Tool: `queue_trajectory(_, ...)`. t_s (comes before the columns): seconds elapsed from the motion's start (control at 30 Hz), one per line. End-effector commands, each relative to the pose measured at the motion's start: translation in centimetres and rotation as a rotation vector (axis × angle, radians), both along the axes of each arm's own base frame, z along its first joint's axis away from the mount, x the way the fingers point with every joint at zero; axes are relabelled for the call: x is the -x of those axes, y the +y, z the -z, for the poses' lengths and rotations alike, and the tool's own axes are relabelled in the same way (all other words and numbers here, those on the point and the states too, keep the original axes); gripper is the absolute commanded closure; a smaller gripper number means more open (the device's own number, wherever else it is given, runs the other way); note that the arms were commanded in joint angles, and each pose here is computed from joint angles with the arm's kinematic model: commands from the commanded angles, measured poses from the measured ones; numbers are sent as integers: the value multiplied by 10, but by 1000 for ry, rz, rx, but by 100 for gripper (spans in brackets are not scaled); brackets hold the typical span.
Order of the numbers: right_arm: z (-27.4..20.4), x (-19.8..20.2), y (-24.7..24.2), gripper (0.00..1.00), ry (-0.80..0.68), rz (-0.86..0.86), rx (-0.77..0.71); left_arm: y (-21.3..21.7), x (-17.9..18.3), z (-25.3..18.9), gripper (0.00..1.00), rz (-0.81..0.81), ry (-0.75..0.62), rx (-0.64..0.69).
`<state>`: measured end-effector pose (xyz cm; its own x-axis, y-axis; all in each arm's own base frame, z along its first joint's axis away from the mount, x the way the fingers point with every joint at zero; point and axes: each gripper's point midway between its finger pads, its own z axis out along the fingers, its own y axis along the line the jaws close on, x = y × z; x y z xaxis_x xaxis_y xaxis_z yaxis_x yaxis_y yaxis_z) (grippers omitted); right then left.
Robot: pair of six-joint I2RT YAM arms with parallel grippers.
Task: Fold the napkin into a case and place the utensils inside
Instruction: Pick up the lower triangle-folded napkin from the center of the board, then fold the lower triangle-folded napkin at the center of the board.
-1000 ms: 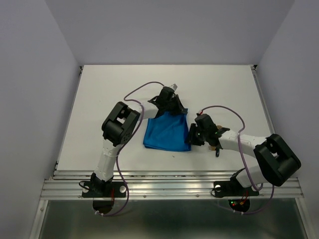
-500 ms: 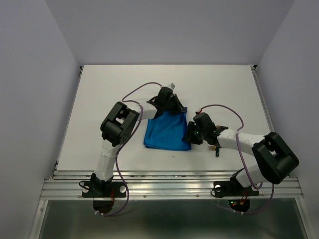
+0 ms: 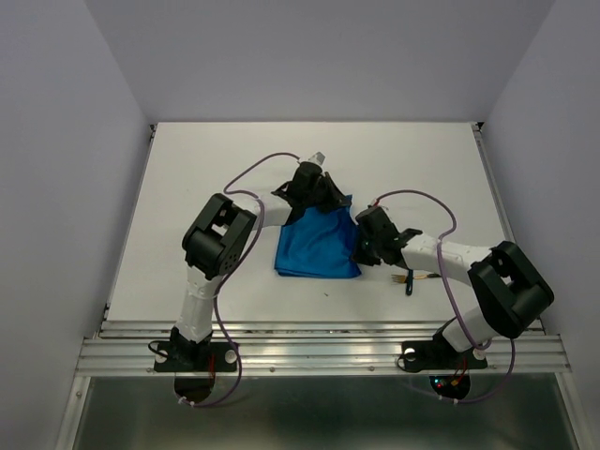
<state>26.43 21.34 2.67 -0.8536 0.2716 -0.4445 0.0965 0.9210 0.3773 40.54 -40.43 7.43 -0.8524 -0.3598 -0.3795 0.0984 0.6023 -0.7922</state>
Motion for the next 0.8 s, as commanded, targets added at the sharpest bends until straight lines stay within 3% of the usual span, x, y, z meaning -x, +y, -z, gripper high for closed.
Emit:
queue_trajectory(0.0, -12, -22, -36, 99, -74, 112, 211, -4, -3, -54, 100, -9, -93, 115)
queue_trajectory(0.13, -22, -32, -62, 99, -109, 164, 364, -6, -4, -59, 100, -19, -105, 165)
queue_trajectory(0.4, -31, -38, -82, 99, -93, 174, 533, -14, -11, -66, 100, 7, -147, 273)
queue_trajectory(0.77, -25, -32, -86, 99, -67, 172, 618, -16, -23, -56, 100, 10, -155, 368)
